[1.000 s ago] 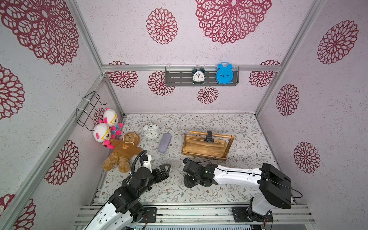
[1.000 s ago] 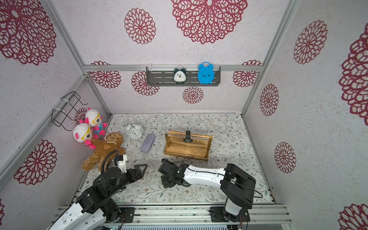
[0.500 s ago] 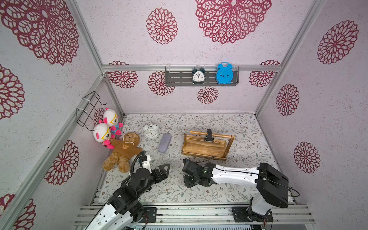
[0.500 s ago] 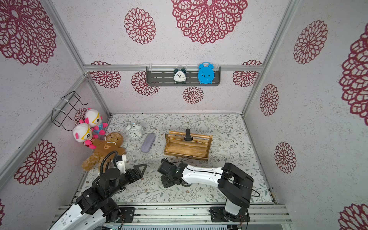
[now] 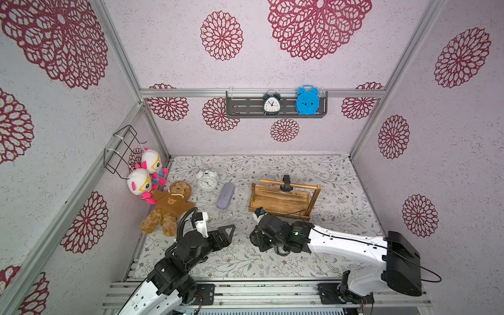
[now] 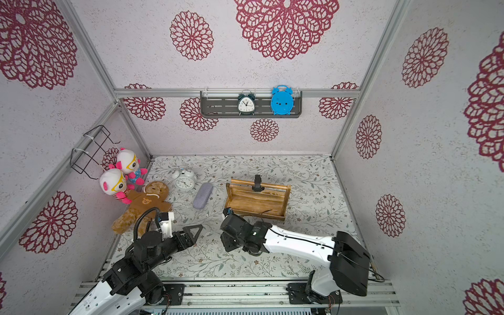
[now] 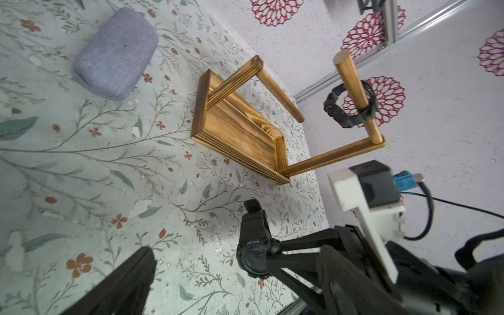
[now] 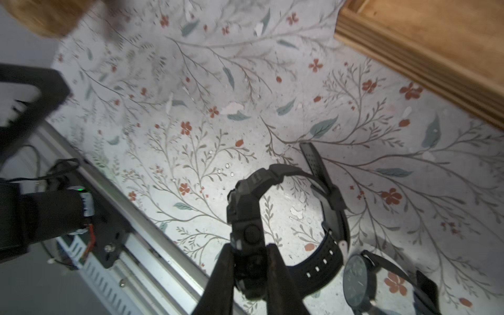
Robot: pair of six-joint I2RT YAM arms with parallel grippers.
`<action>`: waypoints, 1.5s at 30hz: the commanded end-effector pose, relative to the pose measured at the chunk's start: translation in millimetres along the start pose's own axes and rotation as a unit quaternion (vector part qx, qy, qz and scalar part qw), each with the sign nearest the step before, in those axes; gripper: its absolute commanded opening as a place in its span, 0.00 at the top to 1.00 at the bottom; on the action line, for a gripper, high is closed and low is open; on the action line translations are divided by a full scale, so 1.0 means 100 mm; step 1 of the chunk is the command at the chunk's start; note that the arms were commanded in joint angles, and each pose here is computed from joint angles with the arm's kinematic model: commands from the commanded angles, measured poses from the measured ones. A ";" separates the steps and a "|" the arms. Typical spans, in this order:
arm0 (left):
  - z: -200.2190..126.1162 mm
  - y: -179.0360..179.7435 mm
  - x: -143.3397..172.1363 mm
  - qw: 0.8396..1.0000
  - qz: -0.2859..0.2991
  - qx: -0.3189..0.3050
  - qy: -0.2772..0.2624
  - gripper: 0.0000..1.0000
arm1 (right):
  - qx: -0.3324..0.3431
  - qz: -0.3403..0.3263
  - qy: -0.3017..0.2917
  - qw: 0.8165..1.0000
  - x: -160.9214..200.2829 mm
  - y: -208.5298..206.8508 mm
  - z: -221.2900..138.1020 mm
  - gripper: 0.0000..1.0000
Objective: Place watch on stand
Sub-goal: Pick up the watch at the center of the board.
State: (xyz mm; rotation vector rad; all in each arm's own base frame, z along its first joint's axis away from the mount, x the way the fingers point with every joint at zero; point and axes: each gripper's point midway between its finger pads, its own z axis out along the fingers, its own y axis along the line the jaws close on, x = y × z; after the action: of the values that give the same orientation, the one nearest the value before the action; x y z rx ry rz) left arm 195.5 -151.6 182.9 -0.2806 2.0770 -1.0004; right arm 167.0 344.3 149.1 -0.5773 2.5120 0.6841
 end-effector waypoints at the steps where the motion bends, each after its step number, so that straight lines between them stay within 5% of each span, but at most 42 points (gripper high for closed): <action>1: -0.04 -0.51 -0.14 0.992 0.025 0.125 -0.022 0.03 | -0.025 0.018 -0.063 0.998 -0.31 -0.04 -0.41 0.82; 7: -0.18 -1.11 -0.22 0.960 0.046 0.276 -0.031 0.01 | -0.079 0.055 -0.150 0.984 -0.72 -0.12 -1.07 0.84; 10: -0.20 -1.29 -0.24 0.947 0.047 0.317 -0.027 0.10 | -0.114 0.051 -0.178 0.976 -0.84 -0.05 -1.31 0.84; 16: -0.17 -1.58 -0.31 0.925 0.045 0.376 -0.023 0.13 | -0.191 0.041 -0.207 0.959 -0.96 0.23 -1.61 0.85; 22: -0.01 -1.76 -0.29 0.919 0.052 0.392 0.011 0.20 | -0.248 0.040 -0.223 0.942 -1.05 0.42 -1.76 0.86; 45: -0.08 -1.95 -0.39 0.898 0.024 0.439 0.007 0.53 | -0.258 0.028 -0.227 0.939 -1.14 0.51 -1.79 0.88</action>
State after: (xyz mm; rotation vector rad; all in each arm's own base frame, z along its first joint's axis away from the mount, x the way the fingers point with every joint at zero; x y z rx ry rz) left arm 196.2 -259.1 331.2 0.2119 1.5104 -1.7364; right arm 170.1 314.6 335.0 -0.4686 2.0130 1.3129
